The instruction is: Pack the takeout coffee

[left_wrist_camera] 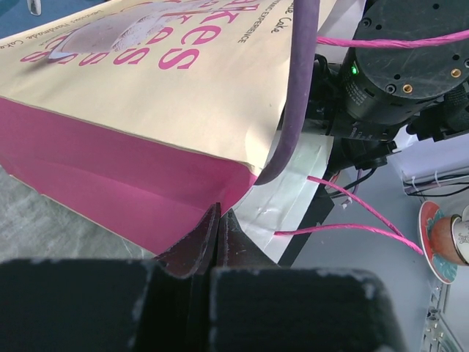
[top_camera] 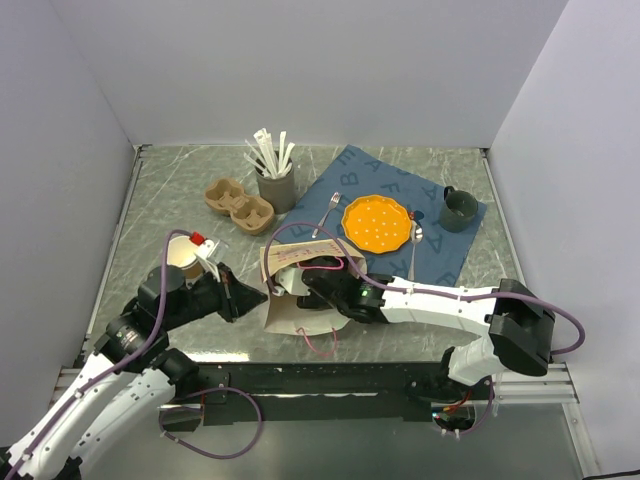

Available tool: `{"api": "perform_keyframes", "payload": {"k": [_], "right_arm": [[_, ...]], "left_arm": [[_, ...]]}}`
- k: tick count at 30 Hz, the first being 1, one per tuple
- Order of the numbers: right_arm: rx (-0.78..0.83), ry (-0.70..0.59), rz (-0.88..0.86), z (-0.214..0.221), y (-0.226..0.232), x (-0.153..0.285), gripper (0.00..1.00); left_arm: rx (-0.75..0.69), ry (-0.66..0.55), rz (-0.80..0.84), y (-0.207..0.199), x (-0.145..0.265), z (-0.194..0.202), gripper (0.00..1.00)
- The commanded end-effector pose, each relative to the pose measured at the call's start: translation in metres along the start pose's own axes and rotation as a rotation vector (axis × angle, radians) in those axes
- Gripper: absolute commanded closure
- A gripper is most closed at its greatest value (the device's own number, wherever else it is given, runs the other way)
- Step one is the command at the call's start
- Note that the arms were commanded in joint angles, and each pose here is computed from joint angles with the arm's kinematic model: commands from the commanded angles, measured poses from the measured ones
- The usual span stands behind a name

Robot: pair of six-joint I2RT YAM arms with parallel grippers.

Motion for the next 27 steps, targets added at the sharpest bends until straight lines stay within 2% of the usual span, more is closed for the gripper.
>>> {"api": "perform_keyframes", "payload": {"k": [1,3,4,7,21,27], "right_arm": [[-0.039,-0.02,-0.068,-0.001,0.006,0.007,0.2],[-0.042,-0.031,-0.074,-0.006,0.004,0.013,0.16],[-0.043,-0.043,-0.071,-0.008,0.001,0.017,0.1],[-0.027,-0.065,-0.083,-0.018,-0.003,0.028,0.05],[-0.059,-0.135,-0.136,-0.048,-0.007,0.061,0.04],[-0.065,-0.222,-0.203,-0.066,-0.01,0.076,0.05]], "left_arm": [[0.002,0.0,-0.007,-0.009,0.003,-0.009,0.97],[0.005,-0.012,-0.014,-0.01,0.003,-0.013,0.96],[0.009,-0.019,-0.018,-0.012,0.004,-0.016,0.97],[0.052,-0.064,-0.074,-0.01,0.005,-0.027,0.98],[0.145,-0.051,-0.155,-0.023,0.022,-0.039,0.99],[0.185,-0.024,-0.164,-0.028,0.03,-0.036,0.99]]}}
Point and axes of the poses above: each gripper's point midway between its finger pads, its own x axis back along the fingers, its own y axis along the line the jaws close on, z = x × y, the point moved 3 cm from there along x, back along the fingers, and after that the axes turned 9 degrees about x, right-handed, at the moved point
